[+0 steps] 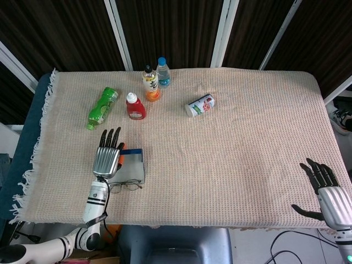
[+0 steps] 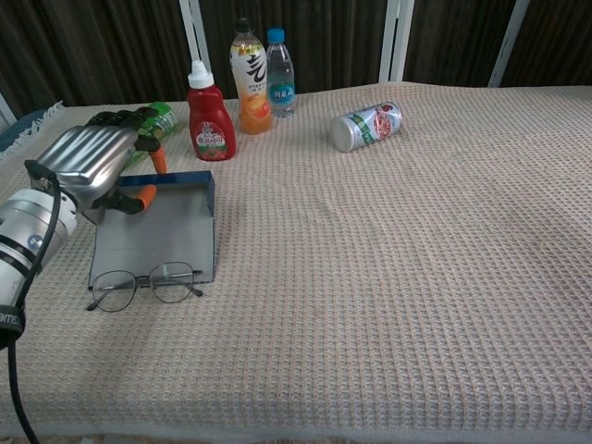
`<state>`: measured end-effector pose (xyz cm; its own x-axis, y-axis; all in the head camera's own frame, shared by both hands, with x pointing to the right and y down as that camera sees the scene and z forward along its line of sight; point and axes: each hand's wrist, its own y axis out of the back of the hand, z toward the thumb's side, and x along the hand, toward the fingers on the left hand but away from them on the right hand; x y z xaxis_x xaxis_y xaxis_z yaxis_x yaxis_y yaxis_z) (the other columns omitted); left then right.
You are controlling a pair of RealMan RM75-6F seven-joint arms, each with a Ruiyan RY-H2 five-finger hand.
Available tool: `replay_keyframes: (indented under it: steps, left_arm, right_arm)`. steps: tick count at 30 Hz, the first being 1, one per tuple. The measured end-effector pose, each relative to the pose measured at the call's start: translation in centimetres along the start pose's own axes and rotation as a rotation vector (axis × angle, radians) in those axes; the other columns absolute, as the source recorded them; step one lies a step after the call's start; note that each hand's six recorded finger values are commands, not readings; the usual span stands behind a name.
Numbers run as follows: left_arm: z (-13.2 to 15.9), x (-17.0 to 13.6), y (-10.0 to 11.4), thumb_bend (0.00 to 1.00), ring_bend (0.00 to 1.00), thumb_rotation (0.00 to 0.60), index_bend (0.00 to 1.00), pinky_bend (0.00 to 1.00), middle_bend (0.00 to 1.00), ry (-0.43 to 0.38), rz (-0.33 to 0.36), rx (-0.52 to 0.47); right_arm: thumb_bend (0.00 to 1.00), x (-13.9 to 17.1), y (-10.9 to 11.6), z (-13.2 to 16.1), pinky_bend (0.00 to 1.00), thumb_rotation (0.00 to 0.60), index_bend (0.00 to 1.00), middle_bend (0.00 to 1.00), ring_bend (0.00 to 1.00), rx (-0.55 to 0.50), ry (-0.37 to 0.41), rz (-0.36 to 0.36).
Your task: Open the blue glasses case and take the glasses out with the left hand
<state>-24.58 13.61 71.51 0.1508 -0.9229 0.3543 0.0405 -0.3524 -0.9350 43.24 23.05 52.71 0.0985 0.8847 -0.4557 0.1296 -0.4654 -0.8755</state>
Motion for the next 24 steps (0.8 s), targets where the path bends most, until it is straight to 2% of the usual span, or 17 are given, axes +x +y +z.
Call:
replay_keyframes:
  steps: [5, 12, 16, 21, 24]
  left_arm:
    - [-1.6, 2.4, 0.9, 0.45, 0.0, 0.6, 0.63, 0.0, 0.02, 0.064, 0.034, 0.003]
    - [-2.8, 3.9, -0.3, 0.45, 0.0, 0.6, 0.57, 0.0, 0.01, 0.121, -0.018, -0.007]
    - [-3.4, 3.8, -1.7, 0.45, 0.0, 0.6, 0.41, 0.0, 0.0, 0.133, -0.069, -0.005]
    - [-4.3, 3.2, -3.9, 0.43, 0.0, 0.6, 0.08, 0.0, 0.0, 0.16, -0.168, -0.019]
    - [-4.7, 2.8, -4.4, 0.42, 0.0, 0.6, 0.01, 0.0, 0.0, 0.171, -0.209, -0.009]
  right_arm:
    - [0.18, 0.0, 0.2, -0.1, 0.0, 0.6, 0.0, 0.0, 0.0, -0.002, -0.003, -0.007]
    - [0.18, 0.0, 0.3, -0.2, 0.0, 0.6, 0.0, 0.0, 0.0, -0.003, -0.008, -0.01]
    - [0.18, -0.1, 0.2, -0.3, 0.0, 0.6, 0.0, 0.0, 0.0, 0.0, -0.01, -0.008]
    - [0.18, -0.1, 0.2, -0.2, 0.0, 0.6, 0.0, 0.0, 0.0, 0.002, -0.008, -0.007]
    - [0.18, -0.1, 0.1, -0.1, 0.0, 0.6, 0.0, 0.0, 0.0, 0.007, -0.005, -0.003]
